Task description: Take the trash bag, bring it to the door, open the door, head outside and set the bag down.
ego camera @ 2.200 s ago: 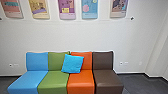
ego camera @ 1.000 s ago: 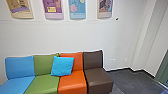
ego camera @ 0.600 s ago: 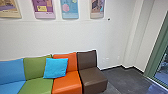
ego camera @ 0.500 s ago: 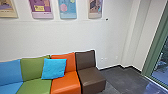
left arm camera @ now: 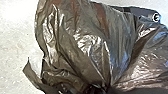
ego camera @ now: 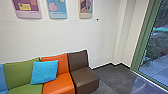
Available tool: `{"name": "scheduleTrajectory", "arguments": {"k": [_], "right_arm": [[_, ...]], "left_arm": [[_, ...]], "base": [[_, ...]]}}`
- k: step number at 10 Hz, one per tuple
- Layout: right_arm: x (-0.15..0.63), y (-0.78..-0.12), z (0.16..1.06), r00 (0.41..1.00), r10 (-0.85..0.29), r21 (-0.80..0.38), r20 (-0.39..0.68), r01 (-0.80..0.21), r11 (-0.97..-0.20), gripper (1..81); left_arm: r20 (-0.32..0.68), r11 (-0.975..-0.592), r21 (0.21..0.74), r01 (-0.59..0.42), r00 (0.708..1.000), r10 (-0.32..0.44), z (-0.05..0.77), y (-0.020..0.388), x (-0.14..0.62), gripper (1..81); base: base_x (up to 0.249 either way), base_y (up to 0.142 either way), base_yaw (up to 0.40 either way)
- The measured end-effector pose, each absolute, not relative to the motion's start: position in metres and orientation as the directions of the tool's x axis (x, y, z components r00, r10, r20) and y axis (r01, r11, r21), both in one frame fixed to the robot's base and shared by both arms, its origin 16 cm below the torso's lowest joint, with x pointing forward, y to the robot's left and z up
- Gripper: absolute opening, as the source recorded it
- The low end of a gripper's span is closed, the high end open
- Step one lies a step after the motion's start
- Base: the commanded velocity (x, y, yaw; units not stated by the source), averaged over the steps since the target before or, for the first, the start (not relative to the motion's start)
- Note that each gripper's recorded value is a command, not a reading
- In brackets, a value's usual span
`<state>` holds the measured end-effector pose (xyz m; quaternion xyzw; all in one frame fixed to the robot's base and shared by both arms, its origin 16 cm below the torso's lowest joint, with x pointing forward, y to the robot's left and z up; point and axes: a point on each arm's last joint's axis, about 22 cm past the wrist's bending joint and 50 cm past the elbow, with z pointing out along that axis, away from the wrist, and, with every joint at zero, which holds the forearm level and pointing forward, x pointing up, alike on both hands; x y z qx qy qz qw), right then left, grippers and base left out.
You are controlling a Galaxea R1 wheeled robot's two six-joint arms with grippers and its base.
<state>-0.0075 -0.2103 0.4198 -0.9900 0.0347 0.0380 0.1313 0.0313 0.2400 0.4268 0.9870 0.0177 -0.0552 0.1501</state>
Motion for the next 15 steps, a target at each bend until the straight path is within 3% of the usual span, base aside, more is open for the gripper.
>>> {"name": "scheduleTrajectory", "arguments": {"k": [15], "right_arm": [[-0.006, -0.2113, 0.4179, 0.995, -0.057, -0.241, -0.083, -0.076, -0.967, 81.1]], "left_arm": [[-0.107, -0.954, 0.298, 0.035, 0.994, 0.004, 0.4264, 0.2344, 0.0318, 1.0]], "base": [[0.0, 0.0, -0.255]]}}
